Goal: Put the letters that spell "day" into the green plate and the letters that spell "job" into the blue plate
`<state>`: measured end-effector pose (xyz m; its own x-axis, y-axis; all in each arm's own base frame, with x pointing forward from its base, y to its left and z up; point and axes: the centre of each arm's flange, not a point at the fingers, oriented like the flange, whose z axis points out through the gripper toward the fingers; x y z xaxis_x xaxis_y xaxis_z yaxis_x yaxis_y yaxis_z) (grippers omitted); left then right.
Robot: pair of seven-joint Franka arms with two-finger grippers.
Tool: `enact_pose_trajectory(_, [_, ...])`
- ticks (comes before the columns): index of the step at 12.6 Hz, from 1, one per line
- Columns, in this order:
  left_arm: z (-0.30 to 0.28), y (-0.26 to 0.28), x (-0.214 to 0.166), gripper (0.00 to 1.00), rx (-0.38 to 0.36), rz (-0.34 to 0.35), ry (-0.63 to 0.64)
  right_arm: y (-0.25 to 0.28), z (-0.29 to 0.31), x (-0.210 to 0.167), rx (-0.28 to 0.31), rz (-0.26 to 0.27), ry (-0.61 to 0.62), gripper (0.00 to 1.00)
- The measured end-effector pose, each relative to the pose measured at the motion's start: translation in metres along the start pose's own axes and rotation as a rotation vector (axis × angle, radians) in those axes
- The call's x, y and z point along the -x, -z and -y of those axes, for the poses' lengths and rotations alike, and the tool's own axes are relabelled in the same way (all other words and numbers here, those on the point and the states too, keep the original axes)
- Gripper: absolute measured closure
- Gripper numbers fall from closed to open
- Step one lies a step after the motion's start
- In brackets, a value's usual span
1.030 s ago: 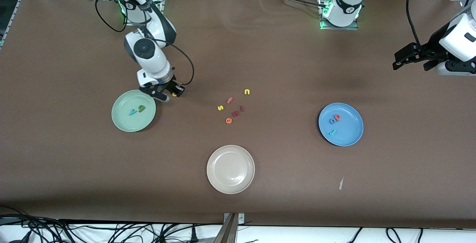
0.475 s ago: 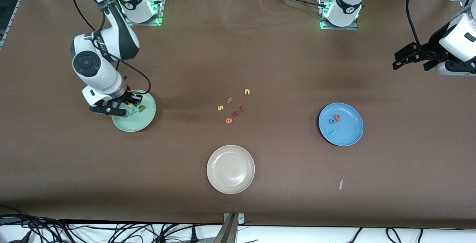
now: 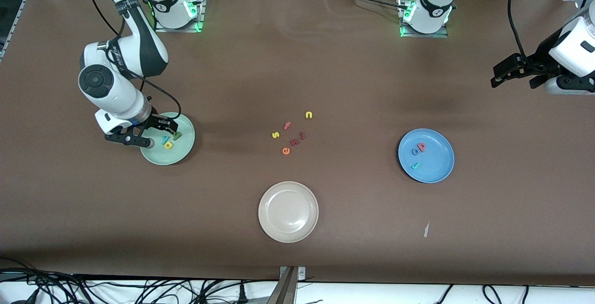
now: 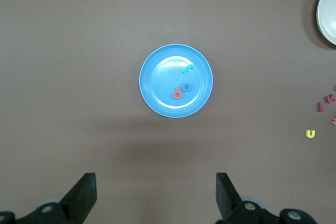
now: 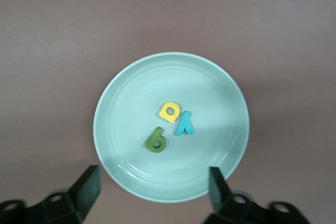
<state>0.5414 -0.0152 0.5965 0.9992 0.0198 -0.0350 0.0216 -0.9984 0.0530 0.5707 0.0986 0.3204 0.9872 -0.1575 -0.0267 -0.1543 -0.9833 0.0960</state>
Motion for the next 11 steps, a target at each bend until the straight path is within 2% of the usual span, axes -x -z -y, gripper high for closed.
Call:
enact_pose_trajectory(3, [0.000, 0.000, 0.000, 0.00, 0.000, 0.000, 0.000, 0.080, 0.013, -0.013, 0.025, 0.042, 0.011, 0.00])
enact_pose_trajectory(4, [0.000, 0.000, 0.000, 0.00, 0.000, 0.000, 0.000, 0.107, 0.017, -0.013, 0.016, 0.058, 0.024, 0.00])
enact_pose_trajectory(6, [0.000, 0.000, 0.000, 0.00, 0.000, 0.000, 0.000, 0.155, 0.015, -0.010, -0.012, 0.089, 0.091, 0.00])
enact_pose_trajectory(8, [0.000, 0.000, 0.000, 0.00, 0.000, 0.000, 0.000, 0.201, -0.002, -0.002, -0.002, 0.111, 0.159, 0.00])
enact_pose_trajectory(10, [0.000, 0.000, 0.000, 0.00, 0.000, 0.000, 0.001, 0.246, -0.038, 0.004, -0.016, 0.100, 0.218, 0.00])
enact_pose_trajectory(11, [0.000, 0.000, 0.000, 0.00, 0.000, 0.000, 0.001, 0.261, -0.064, 0.004, -0.051, 0.090, 0.230, 0.00])
